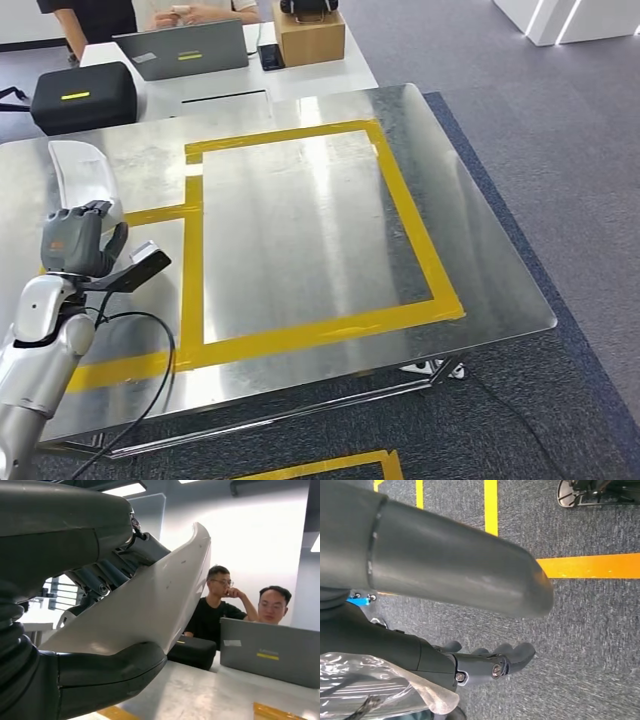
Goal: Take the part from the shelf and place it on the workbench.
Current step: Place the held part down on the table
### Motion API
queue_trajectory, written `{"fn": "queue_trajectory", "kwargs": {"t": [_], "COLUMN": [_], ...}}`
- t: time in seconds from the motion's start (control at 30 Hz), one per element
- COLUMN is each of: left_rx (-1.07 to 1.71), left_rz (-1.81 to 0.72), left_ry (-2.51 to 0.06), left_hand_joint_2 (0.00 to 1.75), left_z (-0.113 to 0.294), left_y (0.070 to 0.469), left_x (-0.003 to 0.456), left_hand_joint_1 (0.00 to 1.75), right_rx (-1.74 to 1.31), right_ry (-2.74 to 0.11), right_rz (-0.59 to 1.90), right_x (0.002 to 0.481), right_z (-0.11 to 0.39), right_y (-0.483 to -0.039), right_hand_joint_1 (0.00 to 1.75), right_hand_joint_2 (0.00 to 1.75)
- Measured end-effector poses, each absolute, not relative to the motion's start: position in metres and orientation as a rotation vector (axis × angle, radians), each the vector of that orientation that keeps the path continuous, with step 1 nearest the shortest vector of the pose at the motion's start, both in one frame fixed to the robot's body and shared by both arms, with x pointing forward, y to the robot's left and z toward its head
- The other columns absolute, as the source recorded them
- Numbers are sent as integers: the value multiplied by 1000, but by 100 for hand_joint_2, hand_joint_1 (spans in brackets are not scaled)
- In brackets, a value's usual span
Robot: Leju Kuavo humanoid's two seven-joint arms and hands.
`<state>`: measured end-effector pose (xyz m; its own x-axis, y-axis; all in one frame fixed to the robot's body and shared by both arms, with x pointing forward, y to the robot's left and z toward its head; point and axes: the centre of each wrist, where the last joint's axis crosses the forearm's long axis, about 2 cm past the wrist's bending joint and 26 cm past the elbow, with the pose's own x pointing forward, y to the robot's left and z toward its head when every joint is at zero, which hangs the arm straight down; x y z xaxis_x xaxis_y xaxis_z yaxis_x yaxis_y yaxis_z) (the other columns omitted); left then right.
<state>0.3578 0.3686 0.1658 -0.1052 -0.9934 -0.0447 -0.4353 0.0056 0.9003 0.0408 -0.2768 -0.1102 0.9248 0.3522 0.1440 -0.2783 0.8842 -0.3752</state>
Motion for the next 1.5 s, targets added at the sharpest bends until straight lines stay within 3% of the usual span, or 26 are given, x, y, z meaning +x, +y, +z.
{"fn": "queue_trajectory", "kwargs": {"t": [0.33, 0.7, 0.9, 1.2, 1.5], "left_rx": [1478, 1452, 1308, 1036, 968], "left_rz": [-1143, -1147, -1146, -1227, -1262], "left_ry": [-1622, -1647, -1754, -2003, -2054], "left_hand_joint_2": [175, 175, 175, 175, 175], "left_z": [151, 149, 150, 152, 147], "left_y": [399, 405, 406, 399, 388], "left_x": [296, 264, 243, 229, 228], "left_hand_joint_1": [175, 175, 175, 175, 175], "right_rx": [-358, -356, -357, -347, -347], "right_ry": [-202, -208, -208, -223, -231], "right_rz": [300, 292, 286, 308, 316], "right_x": [37, 36, 36, 38, 40], "right_z": [-111, -111, -111, -111, -110], "right_y": [-277, -276, -276, -276, -276], "right_hand_joint_1": [0, 0, 0, 0, 0], "right_hand_joint_2": [0, 0, 0, 0, 0]}}
